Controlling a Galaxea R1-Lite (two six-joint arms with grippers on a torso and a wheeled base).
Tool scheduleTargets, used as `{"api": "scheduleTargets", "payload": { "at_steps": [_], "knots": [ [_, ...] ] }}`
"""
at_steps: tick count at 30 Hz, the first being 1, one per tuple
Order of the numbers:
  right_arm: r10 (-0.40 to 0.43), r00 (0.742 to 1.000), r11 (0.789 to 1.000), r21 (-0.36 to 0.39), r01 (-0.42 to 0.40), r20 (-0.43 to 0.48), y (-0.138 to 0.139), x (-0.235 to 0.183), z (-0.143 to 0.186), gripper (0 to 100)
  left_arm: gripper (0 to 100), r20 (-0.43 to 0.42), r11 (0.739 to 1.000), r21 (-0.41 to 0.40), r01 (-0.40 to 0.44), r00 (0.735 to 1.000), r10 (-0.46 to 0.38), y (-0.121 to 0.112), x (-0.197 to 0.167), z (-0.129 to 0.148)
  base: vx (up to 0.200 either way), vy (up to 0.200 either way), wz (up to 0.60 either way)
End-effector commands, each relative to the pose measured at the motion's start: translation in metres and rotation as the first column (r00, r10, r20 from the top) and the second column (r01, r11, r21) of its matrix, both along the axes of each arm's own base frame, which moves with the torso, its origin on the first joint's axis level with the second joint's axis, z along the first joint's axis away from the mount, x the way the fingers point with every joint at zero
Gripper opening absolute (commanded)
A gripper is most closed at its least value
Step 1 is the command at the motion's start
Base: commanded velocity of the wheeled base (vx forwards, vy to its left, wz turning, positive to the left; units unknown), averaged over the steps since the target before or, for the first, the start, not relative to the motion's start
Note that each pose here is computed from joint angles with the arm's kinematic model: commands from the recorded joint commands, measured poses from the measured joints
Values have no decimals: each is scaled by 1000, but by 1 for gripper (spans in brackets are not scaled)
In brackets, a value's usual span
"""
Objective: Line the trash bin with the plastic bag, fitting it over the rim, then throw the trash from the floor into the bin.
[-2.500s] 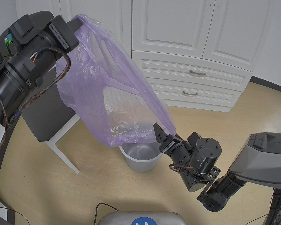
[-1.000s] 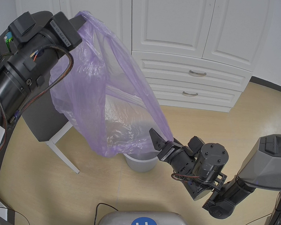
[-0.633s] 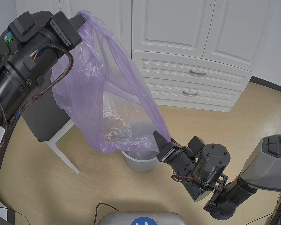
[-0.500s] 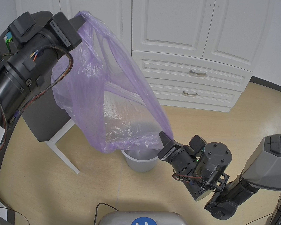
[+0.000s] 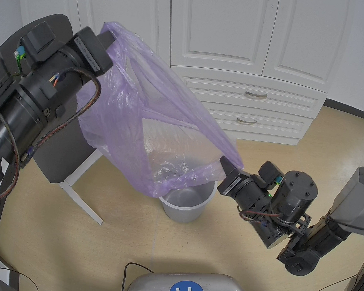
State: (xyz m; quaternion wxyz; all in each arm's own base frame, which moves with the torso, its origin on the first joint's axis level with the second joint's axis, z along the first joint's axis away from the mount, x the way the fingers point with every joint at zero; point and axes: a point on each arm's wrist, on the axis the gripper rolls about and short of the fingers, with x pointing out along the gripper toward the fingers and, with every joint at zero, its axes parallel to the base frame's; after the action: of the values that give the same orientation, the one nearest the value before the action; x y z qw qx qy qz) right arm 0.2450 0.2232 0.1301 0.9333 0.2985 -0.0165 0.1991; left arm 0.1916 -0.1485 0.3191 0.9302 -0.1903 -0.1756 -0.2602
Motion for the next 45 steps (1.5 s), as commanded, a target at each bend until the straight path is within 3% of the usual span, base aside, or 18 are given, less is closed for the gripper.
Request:
{"api": "scheduleTargets", "payload": {
  "at_steps": [1, 7, 14, 19, 21, 22, 25, 28, 32, 36, 37, 39, 42, 45],
  "knots": [
    [-25, 995, 1000, -1, 26, 95, -24, -2, 28, 0, 0, -61, 997, 58, -46, 997, 49, 3, 21, -15, 0, 0, 0],
    [-122, 973, 991, -33, 130, 198, -57, -4, 61, 0, 0, -201, 982, 190, -8, 978, 47, 3, 61, -54, 0, 0, 0],
    [-182, 970, 981, -42, 191, 163, -83, -6, 110, 0, 0, -281, 969, 247, 3, 957, 69, -6, 88, -87, 0, 0, 0],
    [-199, 980, 980, 25, 199, 25, -90, -2, 136, 0, 0, -291, 962, 273, 2, 953, 81, -5, 90, -93, 0, 0, 0],
    [-206, 979, 978, 33, 205, 12, -91, -1, 138, 0, 0, -291, 960, 279, 2, 953, 82, -5, 90, -94, 0, 0, 0],
    [-252, 966, 961, 106, 257, -58, -94, 9, 154, 0, 0, -285, 950, 313, -4, 953, 98, -3, 89, -99, 0, 0, 0],
    [-294, 946, 926, 204, 318, -137, -99, 17, 178, 0, 0, -282, 939, 344, -14, 952, 118, 1, 89, -104, 0, 0, 0],
    [-309, 925, 902, 242, 359, -221, -99, 19, 188, 0, 0, -280, 933, 361, -12, 952, 120, 9, 92, -107, 0, 0, 0],
    [-332, 910, 897, 214, 386, -249, -97, 19, 186, 0, 0, -285, 932, 363, 5, 952, 106, 15, 92, -108, 0, 0, 0],
    [-325, 910, 915, 157, 371, -258, -98, 8, 178, 0, 0, -280, 932, 362, -18, 952, 127, 22, 94, -108, 0, 0, 0],
    [-308, 919, 942, 55, 331, -246, -98, -9, 167, 0, 0, -275, 932, 359, -38, 951, 145, 29, 97, -107, 0, 0, 0],
    [-294, 931, 955, -20, 297, -214, -96, -18, 158, 0, 0, -273, 933, 359, -37, 951, 143, 33, 98, -107, 0, 0, 0],
    [-288, 943, 957, -60, 282, -166, -95, -19, 148, 0, 0, -274, 933, 358, -24, 953, 130, 36, 99, -106, 0, 0, 0],
    [-304, 945, 944, -170, 282, -121, -93, -12, 118, 0, 0, -262, 935, 353, -32, 956, 132, 39, 100, -104, 0, 0, 0]
  ]
}}
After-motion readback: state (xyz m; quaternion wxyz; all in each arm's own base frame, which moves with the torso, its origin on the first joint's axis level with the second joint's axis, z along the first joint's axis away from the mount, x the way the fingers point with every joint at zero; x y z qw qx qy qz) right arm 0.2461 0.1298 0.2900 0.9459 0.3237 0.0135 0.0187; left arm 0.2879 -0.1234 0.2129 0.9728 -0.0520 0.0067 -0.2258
